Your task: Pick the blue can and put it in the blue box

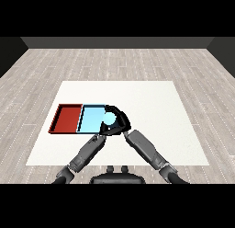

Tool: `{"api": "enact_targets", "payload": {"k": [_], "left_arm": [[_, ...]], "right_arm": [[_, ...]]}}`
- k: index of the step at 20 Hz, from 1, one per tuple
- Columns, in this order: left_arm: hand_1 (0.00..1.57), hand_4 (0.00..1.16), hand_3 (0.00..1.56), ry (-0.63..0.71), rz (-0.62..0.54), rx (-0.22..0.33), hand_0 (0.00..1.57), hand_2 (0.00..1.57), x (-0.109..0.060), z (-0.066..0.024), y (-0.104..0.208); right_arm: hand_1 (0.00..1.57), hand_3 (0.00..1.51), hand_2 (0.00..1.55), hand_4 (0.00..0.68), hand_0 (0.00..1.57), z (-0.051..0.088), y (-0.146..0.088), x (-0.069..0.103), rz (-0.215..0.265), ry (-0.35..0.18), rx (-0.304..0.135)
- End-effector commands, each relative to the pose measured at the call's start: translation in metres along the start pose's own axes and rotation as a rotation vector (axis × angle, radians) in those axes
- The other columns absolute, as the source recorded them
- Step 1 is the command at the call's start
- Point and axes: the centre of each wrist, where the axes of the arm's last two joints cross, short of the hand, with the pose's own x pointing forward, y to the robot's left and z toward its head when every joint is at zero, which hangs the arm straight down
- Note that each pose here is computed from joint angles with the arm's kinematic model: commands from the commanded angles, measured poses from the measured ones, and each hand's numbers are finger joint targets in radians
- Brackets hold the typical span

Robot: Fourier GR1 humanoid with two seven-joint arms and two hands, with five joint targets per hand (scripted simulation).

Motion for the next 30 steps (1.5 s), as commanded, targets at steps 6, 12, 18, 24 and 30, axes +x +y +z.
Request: {"api": "enact_targets", "payload": {"k": [6,12,18,24,30], "left_arm": [[1.57,1.14,1.50,-0.005,-0.032,-0.005,1.57,1.57,0.002,-0.0173,0.001],[1.57,1.13,1.51,0.000,-0.052,0.020,1.57,1.57,0.004,-0.0160,0.023],[1.57,1.13,1.50,-0.010,-0.096,0.036,1.57,1.57,0.004,-0.0106,0.008],[1.57,1.13,1.49,-0.004,-0.145,0.072,1.57,1.57,-0.012,-0.0195,0.036],[1.57,1.13,1.51,0.073,-0.219,0.105,1.57,1.57,-0.006,-0.0176,0.085]], "right_arm": [[0.00,0.00,0.00,0.000,0.00,0.014,-0.008,0.000,-0.015,0.009,-0.036],[0.00,0.00,0.00,0.000,0.00,0.024,-0.035,0.013,-0.048,-0.021,-0.030],[0.00,0.00,0.00,0.000,0.00,0.039,-0.055,0.038,-0.070,-0.062,-0.093],[0.00,0.00,0.00,0.000,0.00,0.078,-0.080,0.046,-0.072,-0.120,-0.189],[0.00,0.00,0.00,0.000,0.00,0.102,-0.138,0.069,-0.046,-0.190,-0.289]]}}
